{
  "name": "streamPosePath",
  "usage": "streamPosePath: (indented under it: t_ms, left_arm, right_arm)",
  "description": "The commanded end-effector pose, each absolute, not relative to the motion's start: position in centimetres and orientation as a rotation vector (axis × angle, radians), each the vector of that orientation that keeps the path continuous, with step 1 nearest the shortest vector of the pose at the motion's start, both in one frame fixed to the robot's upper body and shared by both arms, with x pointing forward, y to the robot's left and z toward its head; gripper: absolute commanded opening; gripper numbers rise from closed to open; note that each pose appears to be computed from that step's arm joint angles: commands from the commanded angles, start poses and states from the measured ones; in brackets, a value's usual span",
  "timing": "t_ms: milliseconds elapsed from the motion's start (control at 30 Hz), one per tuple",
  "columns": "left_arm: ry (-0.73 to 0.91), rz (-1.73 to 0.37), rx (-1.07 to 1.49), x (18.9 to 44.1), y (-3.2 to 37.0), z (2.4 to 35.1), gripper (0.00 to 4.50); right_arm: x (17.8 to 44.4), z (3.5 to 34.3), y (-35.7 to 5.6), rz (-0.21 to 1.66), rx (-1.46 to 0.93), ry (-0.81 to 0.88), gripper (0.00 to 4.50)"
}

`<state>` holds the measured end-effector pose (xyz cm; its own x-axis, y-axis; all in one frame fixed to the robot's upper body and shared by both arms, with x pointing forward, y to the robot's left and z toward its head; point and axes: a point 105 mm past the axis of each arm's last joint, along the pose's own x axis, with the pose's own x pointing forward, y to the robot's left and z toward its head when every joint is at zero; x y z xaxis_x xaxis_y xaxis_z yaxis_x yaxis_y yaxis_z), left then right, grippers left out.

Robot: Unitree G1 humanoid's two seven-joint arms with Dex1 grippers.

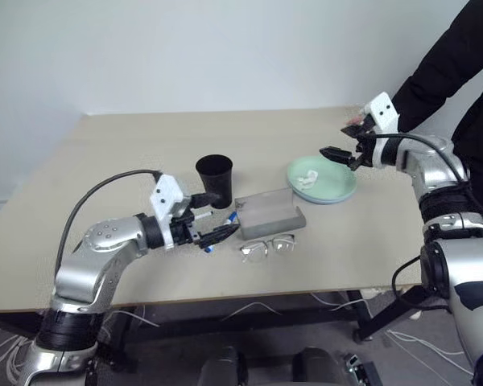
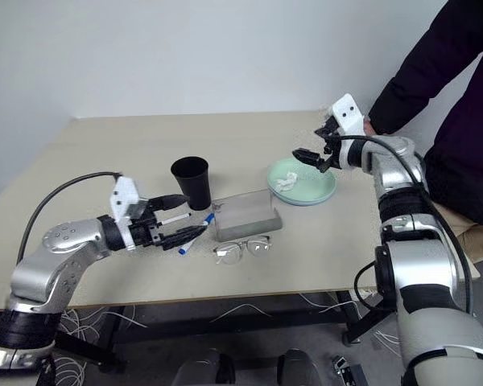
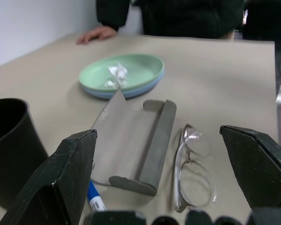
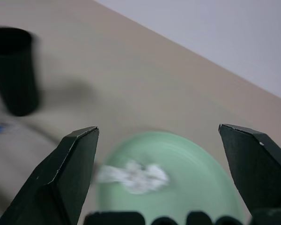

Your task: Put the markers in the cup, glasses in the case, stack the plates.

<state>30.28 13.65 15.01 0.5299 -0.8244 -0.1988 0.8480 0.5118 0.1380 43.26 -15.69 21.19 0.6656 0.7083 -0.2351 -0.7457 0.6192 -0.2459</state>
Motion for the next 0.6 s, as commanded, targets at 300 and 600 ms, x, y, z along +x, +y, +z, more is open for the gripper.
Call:
streamPosePath:
  t_ms: [300,600]
  left_arm:
    - [0.207,-1.138,0.464,32.3,8.4,14.6,4.50]
    - [0.377,-1.189,0.678,32.3,6.5,12.3,4.50]
  right_arm:
    - [36.3,22.5,-16.3,1.169,-0.425,0.220,4.43]
    - [35.9,22.8,-16.5,1.171,-0.445,0.173,4.43]
